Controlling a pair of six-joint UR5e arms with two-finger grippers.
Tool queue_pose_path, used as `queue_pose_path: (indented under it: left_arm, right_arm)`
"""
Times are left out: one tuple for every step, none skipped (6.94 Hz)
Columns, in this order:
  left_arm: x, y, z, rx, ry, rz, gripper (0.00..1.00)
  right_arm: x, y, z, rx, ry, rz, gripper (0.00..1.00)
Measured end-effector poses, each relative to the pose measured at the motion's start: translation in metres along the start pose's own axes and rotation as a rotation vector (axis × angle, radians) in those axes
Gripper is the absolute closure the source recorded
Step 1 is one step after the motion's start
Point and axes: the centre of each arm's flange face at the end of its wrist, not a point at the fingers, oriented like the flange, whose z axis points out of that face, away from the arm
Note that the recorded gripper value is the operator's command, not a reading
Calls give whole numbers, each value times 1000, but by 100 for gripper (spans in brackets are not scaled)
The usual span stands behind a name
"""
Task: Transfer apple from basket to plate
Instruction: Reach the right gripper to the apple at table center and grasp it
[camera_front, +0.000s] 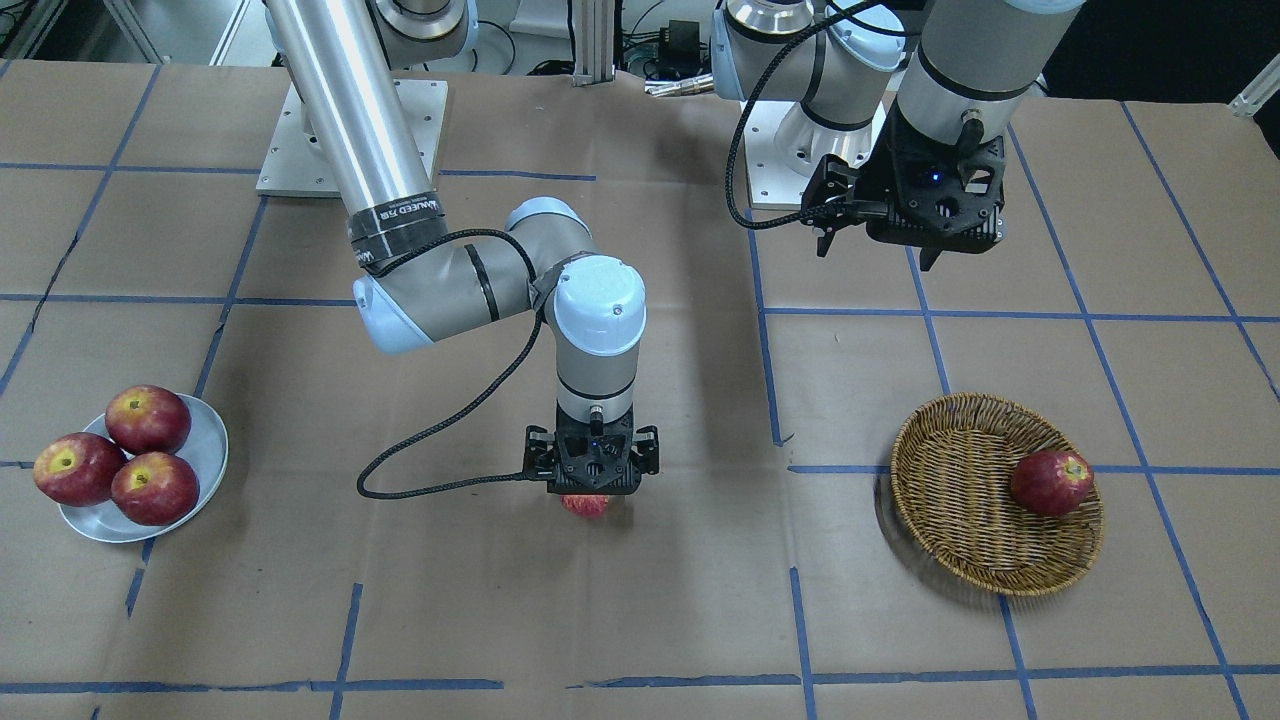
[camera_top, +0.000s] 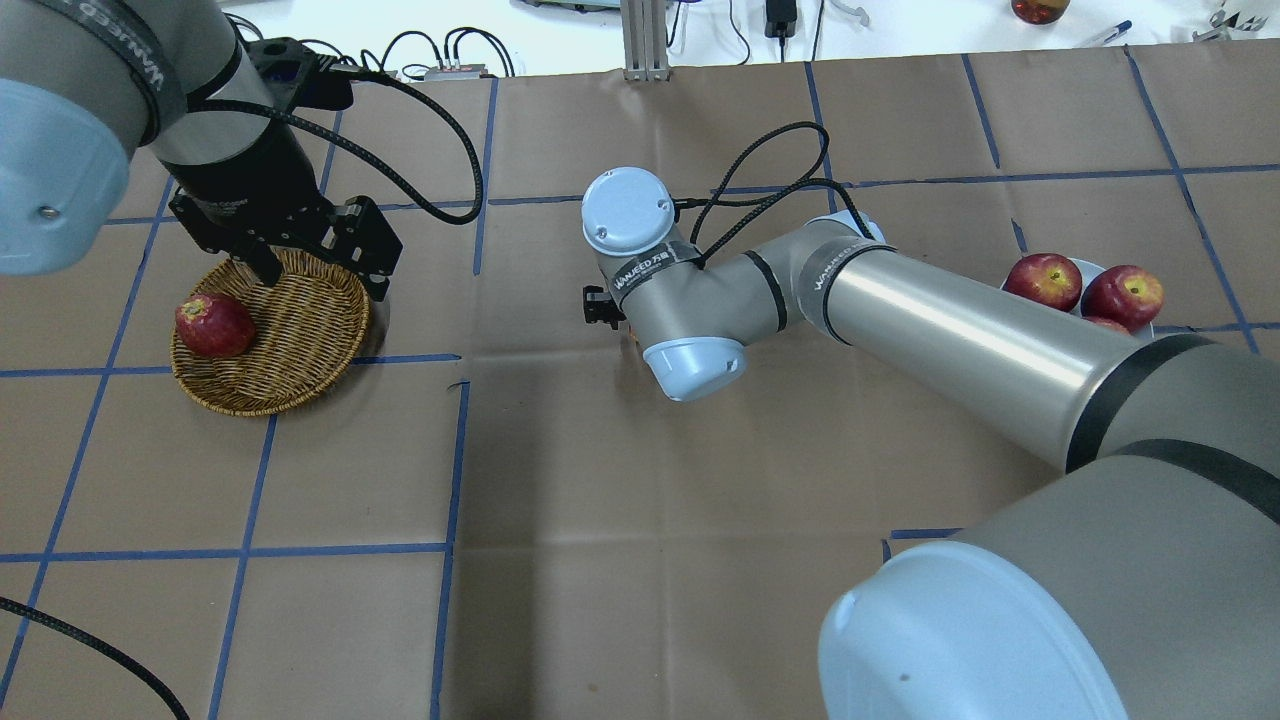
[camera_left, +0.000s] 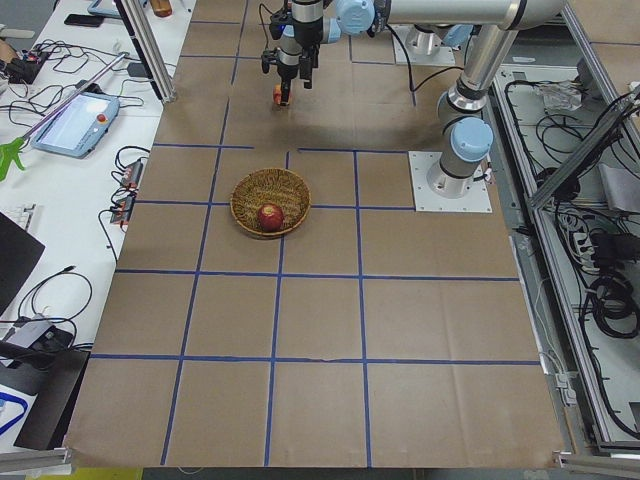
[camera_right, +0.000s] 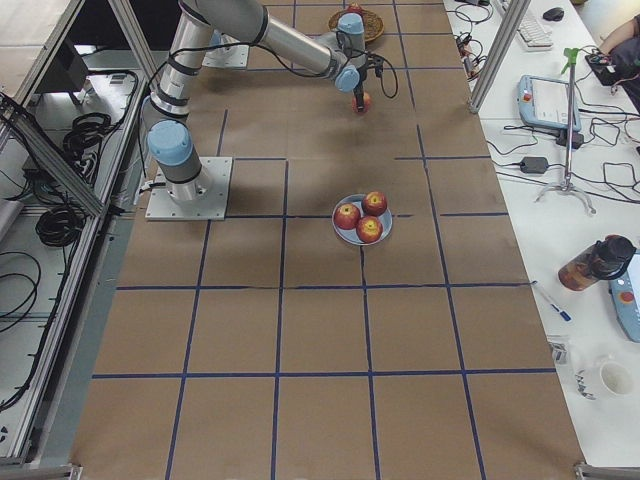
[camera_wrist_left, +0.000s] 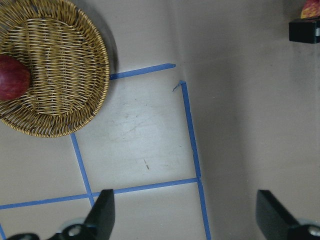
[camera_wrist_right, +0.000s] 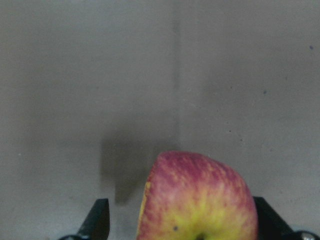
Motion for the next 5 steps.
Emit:
queue_pose_path:
  left_arm:
    - [0, 0, 0, 1, 1, 0, 1]
    - [0, 0, -1, 1, 1, 0, 1]
    - [0, 0, -1, 1, 1, 0, 1]
    - [0, 0, -1, 2, 1, 0, 1]
    - [0, 0, -1, 2, 1, 0, 1]
  right_arm:
    - [0, 0, 2, 2, 0, 0, 35]
    - [1, 1, 0, 2, 1, 1, 42]
    - [1, 0, -4, 5, -1, 2, 46]
    - [2, -3, -12, 12, -5, 5, 46]
    - [6, -7, -31, 15, -9, 12, 46]
